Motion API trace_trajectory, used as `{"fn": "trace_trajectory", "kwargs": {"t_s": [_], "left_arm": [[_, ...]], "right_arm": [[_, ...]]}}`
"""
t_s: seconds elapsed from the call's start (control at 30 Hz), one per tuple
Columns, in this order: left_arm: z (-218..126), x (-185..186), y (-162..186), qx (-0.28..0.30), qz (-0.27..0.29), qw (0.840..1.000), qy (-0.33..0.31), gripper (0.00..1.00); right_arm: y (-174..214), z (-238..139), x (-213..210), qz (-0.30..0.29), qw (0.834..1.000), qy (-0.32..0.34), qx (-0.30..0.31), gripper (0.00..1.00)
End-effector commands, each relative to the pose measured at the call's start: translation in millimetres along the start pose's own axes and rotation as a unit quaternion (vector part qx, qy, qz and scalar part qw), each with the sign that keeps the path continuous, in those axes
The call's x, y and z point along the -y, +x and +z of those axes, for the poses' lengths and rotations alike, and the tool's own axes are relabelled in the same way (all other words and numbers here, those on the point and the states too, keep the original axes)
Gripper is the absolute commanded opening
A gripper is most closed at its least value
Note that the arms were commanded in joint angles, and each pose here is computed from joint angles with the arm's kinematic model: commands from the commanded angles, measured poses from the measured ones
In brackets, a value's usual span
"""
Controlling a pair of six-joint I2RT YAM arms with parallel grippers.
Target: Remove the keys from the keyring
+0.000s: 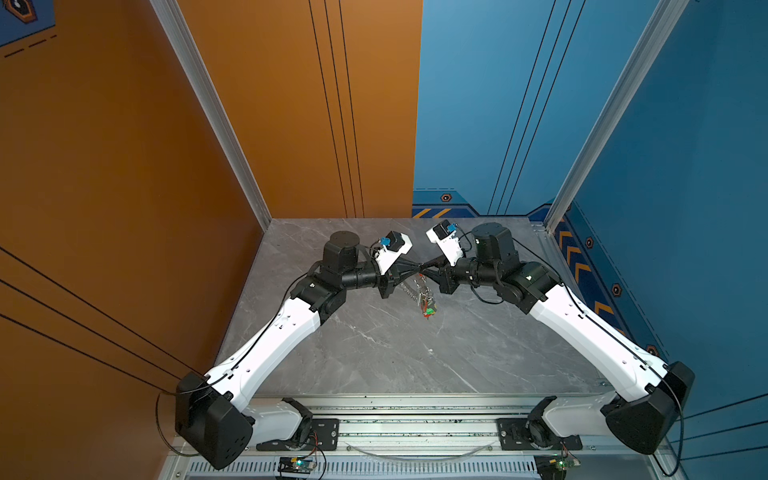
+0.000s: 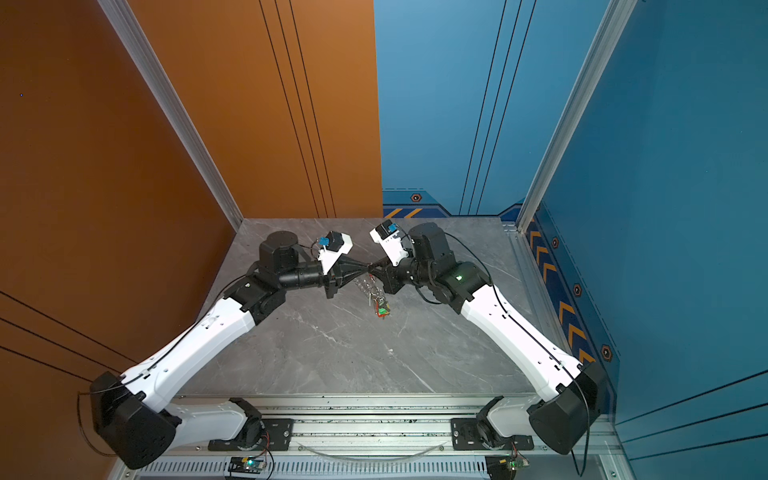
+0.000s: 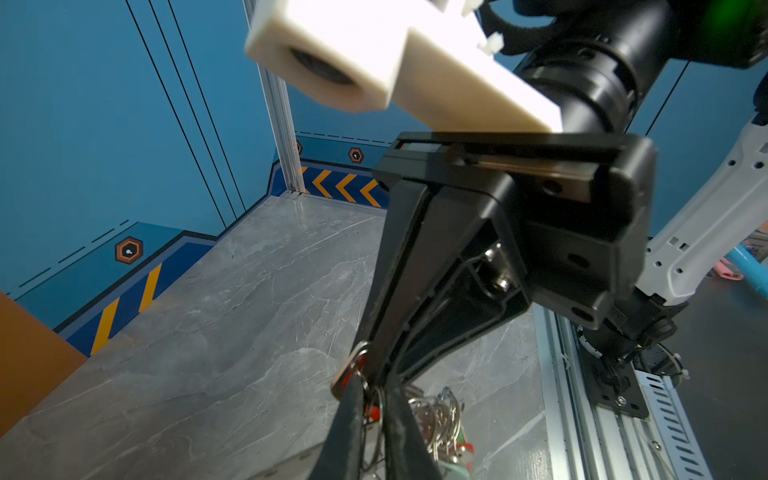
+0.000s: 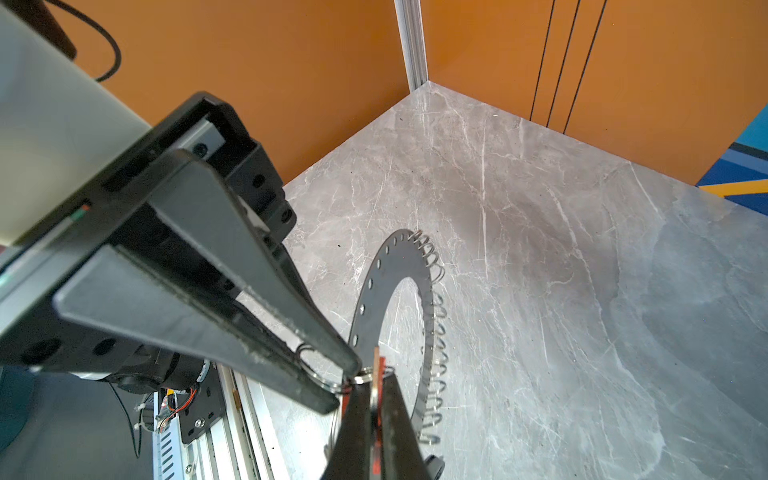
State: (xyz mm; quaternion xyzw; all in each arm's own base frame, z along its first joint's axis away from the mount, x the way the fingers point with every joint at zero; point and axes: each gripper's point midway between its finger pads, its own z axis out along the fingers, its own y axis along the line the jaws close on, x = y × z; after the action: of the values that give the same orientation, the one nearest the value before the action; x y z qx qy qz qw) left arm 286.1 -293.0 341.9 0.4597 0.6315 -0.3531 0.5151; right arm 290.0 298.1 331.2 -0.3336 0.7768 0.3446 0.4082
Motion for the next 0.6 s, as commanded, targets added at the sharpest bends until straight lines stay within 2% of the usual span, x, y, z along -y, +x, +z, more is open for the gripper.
{"fn": "trace_trajectory", "kwargs": {"t_s": [0.0,0.23,0.3,0.4,0.57], "left_arm": [[1,7,0,-0.016,0.005,1.000,0.023,0.17],[-1,9,5,-0.040,0.008,0.999,0.022,0.06],[-2,8,11,-0.055,0.012,0.998,0.018,0.10],[-2,8,16,-0.068,0.014,0.997,0.015,0.20],[-1,15,17,-0.071,0.008,0.997,0.021,0.24]], "right_arm": [[-27,-18,-28,-0.039,0.997,-0.044,0.052,0.00],[-25,-22,-27,-0.045,0.997,-0.038,0.044,0.00],[-26,-23,-26,-0.045,0.997,-0.035,0.046,0.00],[-26,-23,-26,-0.043,0.997,-0.036,0.045,0.00],[-29,-26,-24,-0.044,0.998,-0.022,0.047,0.00]]}}
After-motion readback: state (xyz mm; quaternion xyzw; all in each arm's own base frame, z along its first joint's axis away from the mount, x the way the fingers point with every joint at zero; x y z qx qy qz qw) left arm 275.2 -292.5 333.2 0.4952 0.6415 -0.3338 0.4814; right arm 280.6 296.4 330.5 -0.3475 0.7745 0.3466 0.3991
